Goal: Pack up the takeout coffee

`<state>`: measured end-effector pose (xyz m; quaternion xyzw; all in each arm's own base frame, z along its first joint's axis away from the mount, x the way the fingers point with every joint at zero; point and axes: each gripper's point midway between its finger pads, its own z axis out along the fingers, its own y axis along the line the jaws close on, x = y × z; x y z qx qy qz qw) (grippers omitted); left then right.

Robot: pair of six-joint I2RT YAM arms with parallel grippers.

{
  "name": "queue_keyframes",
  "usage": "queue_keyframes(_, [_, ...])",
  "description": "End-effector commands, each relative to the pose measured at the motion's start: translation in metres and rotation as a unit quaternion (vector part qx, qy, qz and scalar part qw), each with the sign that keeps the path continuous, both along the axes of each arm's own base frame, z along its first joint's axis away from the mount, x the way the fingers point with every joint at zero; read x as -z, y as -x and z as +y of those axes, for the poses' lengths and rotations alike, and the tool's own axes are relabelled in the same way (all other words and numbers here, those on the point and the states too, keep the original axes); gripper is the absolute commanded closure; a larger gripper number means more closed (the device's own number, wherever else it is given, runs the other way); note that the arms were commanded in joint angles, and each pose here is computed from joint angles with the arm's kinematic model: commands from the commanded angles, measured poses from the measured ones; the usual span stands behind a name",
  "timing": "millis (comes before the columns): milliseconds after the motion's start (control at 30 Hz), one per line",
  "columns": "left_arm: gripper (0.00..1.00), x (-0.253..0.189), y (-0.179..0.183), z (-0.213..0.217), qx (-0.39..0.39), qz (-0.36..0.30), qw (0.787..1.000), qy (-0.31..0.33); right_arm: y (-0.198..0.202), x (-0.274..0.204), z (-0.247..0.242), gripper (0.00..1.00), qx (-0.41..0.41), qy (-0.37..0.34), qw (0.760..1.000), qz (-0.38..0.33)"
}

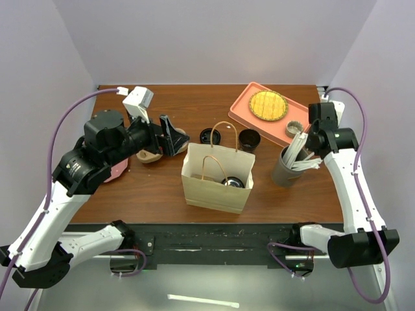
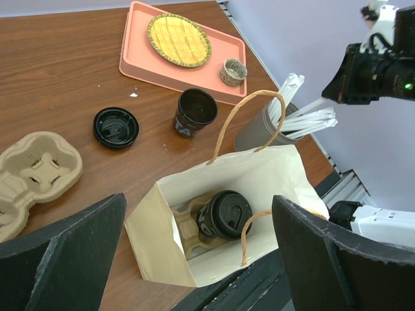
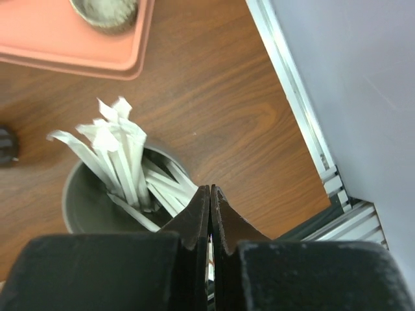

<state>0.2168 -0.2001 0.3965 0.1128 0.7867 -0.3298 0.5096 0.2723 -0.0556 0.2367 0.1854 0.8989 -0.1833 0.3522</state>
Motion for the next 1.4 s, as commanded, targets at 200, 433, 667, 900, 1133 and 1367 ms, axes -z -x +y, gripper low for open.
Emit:
queue_keyframes(200, [0.00, -0.020, 0.001, 0.006, -0.010, -0.047, 0.998, 0.027, 0.013, -0.100, -0.003, 1.00, -0.001, -0.002, 0.997, -0.077])
queue_keyframes(433, [0.00, -0.017, 0.002, 0.013, -0.026, -0.047, 0.998, 0.028, 0.036, -0.175, 0.002, 1.00, -0.024, -0.017, 0.991, -0.134])
queue_keyframes(667, [0.00, -0.028, 0.007, 0.017, -0.027, -0.057, 0.997, 0.040, 0.042, -0.251, 0.052, 1.00, -0.171, -0.086, 0.946, -0.262])
queue_keyframes(900, [0.00, -0.034, 0.006, 0.019, -0.027, -0.071, 0.997, 0.028, 0.061, -0.288, 0.146, 1.00, -0.378, -0.233, 0.829, -0.339])
queue_keyframes(1133, [0.00, -0.039, 0.003, 0.028, -0.044, -0.083, 0.996, 0.013, 0.104, -0.312, 0.170, 1.00, -0.447, -0.265, 0.761, -0.389])
queue_keyframes(1367, [0.00, -0.041, 0.005, 0.027, -0.037, -0.090, 0.995, 0.017, 0.131, -0.278, 0.190, 1.00, -0.493, -0.314, 0.744, -0.325])
